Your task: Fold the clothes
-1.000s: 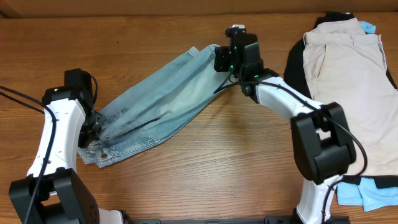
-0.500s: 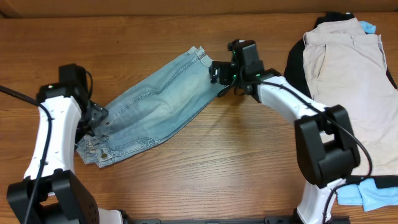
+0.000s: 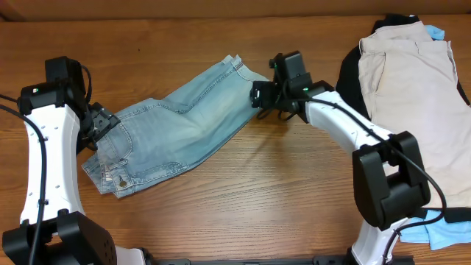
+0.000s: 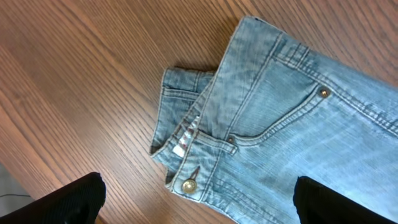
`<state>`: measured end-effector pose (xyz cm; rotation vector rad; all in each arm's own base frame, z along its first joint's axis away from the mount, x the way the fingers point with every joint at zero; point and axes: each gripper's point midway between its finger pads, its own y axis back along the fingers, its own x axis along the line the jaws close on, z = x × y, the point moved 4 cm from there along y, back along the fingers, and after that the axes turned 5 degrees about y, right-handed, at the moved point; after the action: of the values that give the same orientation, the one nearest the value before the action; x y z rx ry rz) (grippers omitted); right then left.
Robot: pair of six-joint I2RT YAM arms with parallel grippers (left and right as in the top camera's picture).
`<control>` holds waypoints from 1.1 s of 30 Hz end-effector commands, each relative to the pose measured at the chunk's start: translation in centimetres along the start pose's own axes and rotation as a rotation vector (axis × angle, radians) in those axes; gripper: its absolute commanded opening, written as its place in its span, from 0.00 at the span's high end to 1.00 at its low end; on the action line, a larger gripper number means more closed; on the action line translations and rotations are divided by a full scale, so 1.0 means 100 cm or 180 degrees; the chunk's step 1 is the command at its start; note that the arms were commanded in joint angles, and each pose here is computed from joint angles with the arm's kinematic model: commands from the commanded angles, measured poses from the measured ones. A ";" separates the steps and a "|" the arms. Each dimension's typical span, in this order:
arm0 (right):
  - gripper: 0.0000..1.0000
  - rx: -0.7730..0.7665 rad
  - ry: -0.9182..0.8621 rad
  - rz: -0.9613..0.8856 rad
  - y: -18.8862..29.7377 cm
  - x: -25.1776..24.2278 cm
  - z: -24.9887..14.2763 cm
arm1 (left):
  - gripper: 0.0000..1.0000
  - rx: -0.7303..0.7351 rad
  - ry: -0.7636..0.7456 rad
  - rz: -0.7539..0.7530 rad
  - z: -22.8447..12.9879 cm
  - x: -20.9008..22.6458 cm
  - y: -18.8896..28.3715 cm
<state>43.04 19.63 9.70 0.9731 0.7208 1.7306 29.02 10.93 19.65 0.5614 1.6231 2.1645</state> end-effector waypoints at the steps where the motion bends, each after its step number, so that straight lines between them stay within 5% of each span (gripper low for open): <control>1: 0.16 0.0118 0.0013 0.0036 -0.022 0.010 -0.012 | 0.00 -0.0014 -0.0065 -0.0120 0.004 -0.005 0.005; 7: 0.30 0.0194 -0.0204 -0.0137 -0.043 0.007 -0.026 | 0.00 -0.0019 -0.0183 -0.0140 0.005 -0.006 0.005; 12: 0.82 0.0144 -0.0382 -0.0349 -0.042 -0.003 -0.025 | 0.00 -0.0019 -0.0183 -0.0140 0.005 -0.006 0.005; 14: 0.92 0.0164 -0.0437 -0.0486 -0.041 -0.009 -0.028 | 0.00 -0.0019 -0.0186 -0.0138 0.005 -0.006 0.005; 23: 0.96 0.0669 -0.0606 -0.1056 -0.024 -0.058 -0.055 | 0.00 -0.0009 -0.0281 -0.0170 0.004 -0.008 0.005; 33: 0.96 0.2063 -0.1398 -0.1133 0.027 -0.099 -0.123 | 0.00 0.0378 -0.0670 -0.0402 -0.032 -0.027 -0.005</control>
<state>35.40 10.43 4.45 1.3999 1.0392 1.0356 29.86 8.84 19.16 0.6282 1.6067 1.9659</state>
